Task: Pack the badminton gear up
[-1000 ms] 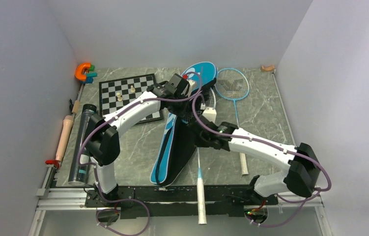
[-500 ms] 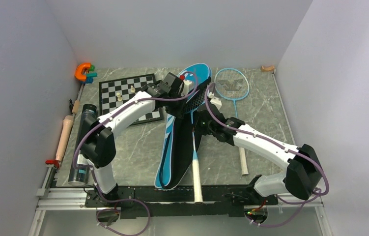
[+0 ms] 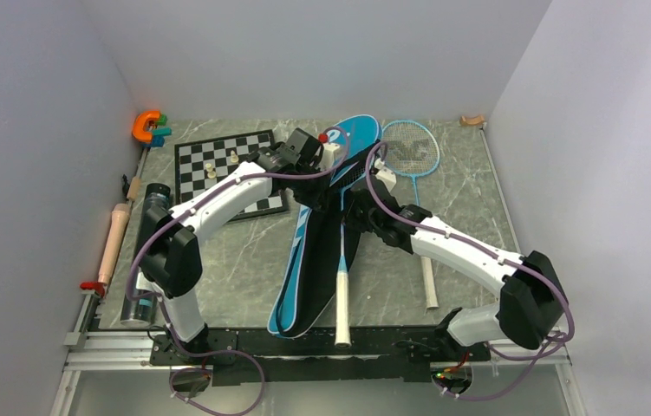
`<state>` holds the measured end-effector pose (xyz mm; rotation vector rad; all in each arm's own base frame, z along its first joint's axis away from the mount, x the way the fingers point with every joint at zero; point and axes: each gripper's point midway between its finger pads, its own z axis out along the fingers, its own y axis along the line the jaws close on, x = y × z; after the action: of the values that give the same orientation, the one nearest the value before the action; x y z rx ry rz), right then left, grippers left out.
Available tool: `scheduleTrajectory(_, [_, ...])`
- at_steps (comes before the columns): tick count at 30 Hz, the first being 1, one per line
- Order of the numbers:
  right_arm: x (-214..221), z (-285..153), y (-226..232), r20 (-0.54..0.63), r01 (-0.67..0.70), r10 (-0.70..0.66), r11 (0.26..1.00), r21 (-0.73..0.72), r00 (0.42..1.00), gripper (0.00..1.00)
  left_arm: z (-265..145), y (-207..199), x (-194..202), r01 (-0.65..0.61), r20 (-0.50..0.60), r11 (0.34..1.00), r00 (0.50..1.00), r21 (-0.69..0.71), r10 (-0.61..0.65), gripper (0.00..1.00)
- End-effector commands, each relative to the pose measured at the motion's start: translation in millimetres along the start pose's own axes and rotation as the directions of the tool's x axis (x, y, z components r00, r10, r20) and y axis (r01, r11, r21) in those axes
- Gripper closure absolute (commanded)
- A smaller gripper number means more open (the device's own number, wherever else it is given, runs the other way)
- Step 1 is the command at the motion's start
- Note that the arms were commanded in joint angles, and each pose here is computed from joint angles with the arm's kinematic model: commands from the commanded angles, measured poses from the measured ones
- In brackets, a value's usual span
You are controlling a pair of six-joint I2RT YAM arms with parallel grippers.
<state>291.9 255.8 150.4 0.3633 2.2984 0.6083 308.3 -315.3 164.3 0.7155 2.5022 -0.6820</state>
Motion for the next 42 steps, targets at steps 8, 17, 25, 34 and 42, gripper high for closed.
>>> scheduleTrajectory(8, [-19.9, 17.1, 34.7, 0.063, -0.041, 0.048, 0.993, -0.114, 0.997, 0.98, -18.1, -21.4, -11.8, -0.041, 0.070, 0.995, 0.997, 0.091, 0.035, 1.00])
scheduleTrajectory(17, [-14.2, -12.6, 67.9, 0.004, -0.010, 0.013, 0.940, -0.340, 1.000, 0.57, -11.5, -14.1, -8.6, -0.035, 0.059, 0.996, 0.998, 0.083, 0.030, 1.00])
scheduleTrajectory(25, [-50.7, -47.6, 43.7, 0.043, 0.010, 0.003, 0.954, -0.300, 0.999, 0.33, -15.4, -7.4, -12.6, -0.030, 0.071, 0.997, 0.997, 0.064, 0.026, 1.00])
scheduleTrajectory(34, [-95.6, -35.5, -107.8, 0.075, -0.124, 0.113, 0.980, 0.153, 0.991, 0.23, -15.0, 9.9, -14.1, 0.008, 0.078, 0.999, 0.997, 0.031, -0.010, 1.00])
scheduleTrajectory(42, [-84.1, -0.5, -197.3, 0.009, -0.124, 0.135, 0.882, 0.455, 0.991, 0.25, -25.6, 18.3, -18.9, 0.017, 0.108, 1.000, 0.994, 0.023, -0.019, 1.00])
